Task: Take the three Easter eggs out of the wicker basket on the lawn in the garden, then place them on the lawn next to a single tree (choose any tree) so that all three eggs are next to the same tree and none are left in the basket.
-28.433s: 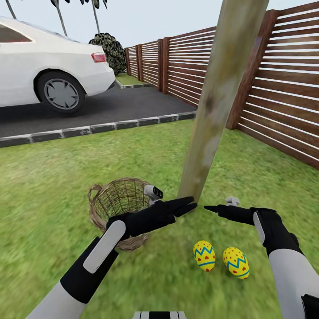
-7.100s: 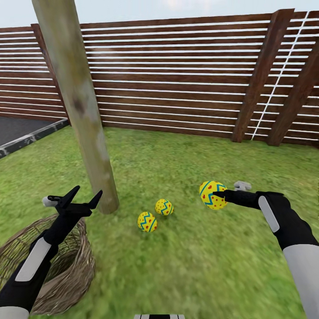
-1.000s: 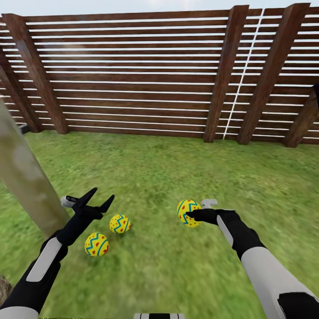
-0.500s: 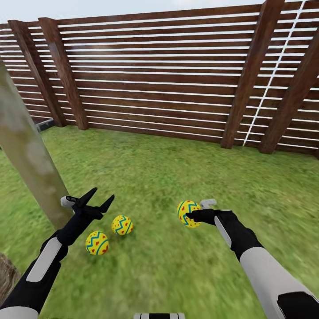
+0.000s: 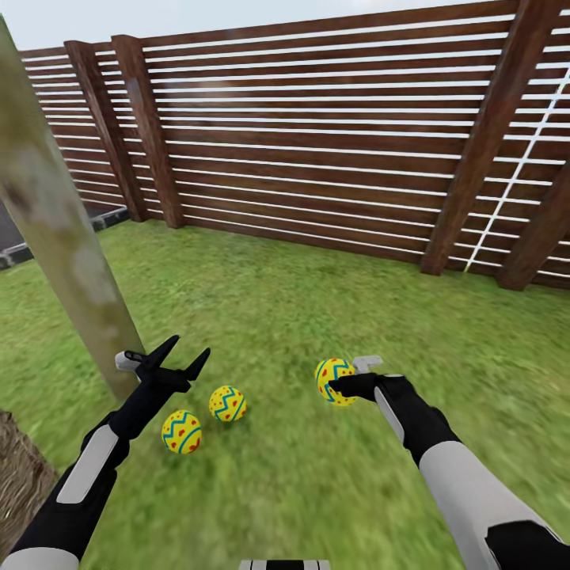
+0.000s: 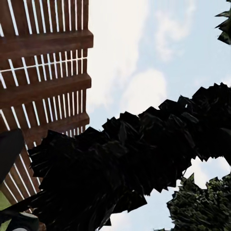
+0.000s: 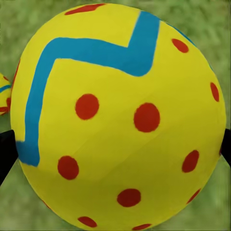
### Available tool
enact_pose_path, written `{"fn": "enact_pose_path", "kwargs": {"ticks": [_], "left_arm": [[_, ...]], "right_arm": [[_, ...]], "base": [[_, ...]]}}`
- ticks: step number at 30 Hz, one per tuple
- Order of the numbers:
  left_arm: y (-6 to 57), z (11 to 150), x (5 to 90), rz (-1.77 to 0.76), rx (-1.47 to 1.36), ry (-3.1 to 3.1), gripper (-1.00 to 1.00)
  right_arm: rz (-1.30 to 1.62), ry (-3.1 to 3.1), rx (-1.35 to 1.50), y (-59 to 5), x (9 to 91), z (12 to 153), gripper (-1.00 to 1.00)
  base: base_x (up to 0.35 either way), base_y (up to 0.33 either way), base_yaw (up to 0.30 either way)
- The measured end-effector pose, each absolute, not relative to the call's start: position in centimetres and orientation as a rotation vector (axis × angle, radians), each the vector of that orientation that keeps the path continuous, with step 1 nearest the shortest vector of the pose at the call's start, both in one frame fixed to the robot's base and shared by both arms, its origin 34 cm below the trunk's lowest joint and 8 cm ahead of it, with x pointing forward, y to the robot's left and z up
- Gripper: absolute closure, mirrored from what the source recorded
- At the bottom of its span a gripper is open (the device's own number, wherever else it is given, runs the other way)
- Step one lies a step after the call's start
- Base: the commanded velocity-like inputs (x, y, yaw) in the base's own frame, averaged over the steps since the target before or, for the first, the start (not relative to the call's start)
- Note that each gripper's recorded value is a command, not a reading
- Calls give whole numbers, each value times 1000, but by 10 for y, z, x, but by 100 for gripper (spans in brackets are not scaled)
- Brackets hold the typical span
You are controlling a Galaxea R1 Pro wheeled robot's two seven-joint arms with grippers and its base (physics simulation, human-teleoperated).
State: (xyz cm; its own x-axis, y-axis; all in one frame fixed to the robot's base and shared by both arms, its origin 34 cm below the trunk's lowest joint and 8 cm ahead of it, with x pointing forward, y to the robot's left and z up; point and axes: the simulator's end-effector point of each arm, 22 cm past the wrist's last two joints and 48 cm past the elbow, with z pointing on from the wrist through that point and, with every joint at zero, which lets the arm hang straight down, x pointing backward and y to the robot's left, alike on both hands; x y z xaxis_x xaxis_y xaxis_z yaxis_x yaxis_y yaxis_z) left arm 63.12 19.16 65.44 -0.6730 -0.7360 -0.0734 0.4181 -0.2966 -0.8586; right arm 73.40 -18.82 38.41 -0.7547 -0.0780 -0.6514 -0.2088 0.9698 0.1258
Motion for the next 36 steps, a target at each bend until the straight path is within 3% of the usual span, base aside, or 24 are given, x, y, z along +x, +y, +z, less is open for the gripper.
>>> {"fn": "enact_pose_path", "kwargs": {"ticks": [9,25,36], "left_arm": [[191,655,631,-2022,-439,1195,-100],[189,655,631,-2027,-441,1191,-100],[189,655,631,-2028,-441,1191,-100]], "right_arm": [[236,2427,-267,-177,730,381,100],[237,2427,-269,-176,730,381,100],[232,2424,-272,-178,726,370,100]], "base": [[225,-229,291],[9,-10,291],[133,-274,291]]}}
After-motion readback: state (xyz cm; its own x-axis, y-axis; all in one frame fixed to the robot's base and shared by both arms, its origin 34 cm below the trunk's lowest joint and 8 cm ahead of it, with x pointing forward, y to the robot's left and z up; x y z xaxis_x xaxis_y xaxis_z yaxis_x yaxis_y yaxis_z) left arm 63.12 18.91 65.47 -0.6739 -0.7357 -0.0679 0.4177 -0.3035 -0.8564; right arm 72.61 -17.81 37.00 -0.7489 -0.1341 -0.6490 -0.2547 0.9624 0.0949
